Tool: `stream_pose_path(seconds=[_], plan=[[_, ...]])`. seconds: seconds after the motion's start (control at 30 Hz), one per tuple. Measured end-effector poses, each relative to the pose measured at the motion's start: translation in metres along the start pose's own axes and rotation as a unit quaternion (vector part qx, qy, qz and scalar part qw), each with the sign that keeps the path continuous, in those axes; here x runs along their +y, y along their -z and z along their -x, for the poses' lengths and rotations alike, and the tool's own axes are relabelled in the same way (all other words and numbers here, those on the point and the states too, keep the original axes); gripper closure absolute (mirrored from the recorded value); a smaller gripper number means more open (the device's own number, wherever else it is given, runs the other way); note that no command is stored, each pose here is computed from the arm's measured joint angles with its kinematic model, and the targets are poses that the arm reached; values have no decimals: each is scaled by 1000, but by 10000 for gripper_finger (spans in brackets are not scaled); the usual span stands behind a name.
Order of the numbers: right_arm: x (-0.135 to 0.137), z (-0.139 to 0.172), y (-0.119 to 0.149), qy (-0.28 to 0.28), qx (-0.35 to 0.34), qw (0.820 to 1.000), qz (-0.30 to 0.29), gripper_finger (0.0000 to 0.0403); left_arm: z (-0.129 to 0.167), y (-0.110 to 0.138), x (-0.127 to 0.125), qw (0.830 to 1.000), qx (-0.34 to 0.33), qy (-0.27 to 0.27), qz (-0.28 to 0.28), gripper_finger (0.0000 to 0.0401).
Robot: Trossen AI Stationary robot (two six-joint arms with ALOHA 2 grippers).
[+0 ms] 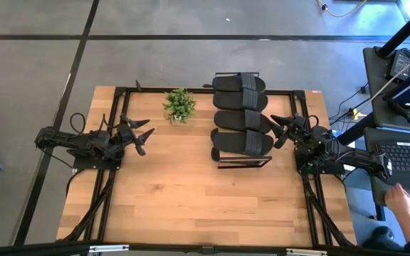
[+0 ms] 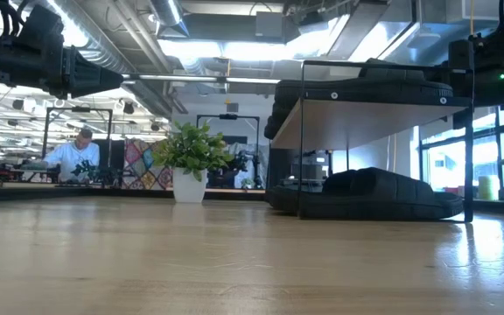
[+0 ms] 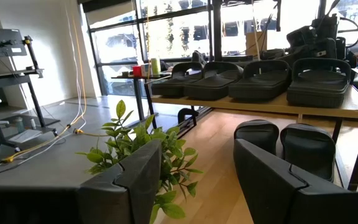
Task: Pick and place slides into the shelf
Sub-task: Return to Home position
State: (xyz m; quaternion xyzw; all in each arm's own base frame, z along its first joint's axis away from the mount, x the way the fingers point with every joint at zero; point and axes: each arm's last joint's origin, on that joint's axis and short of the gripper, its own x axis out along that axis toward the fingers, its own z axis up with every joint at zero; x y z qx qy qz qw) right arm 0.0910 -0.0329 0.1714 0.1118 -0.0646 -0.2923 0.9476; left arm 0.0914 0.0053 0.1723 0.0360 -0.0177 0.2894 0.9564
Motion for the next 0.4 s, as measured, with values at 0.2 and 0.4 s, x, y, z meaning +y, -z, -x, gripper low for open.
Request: stream_pose_path(seconds=[0.2,0.4], plan=[[0,0,0,0,0,1000,0,236,0,0,0,1000,0,0,0,206],[0,0,0,0,0,1000,0,236,0,0,0,1000,0,0,0,206]])
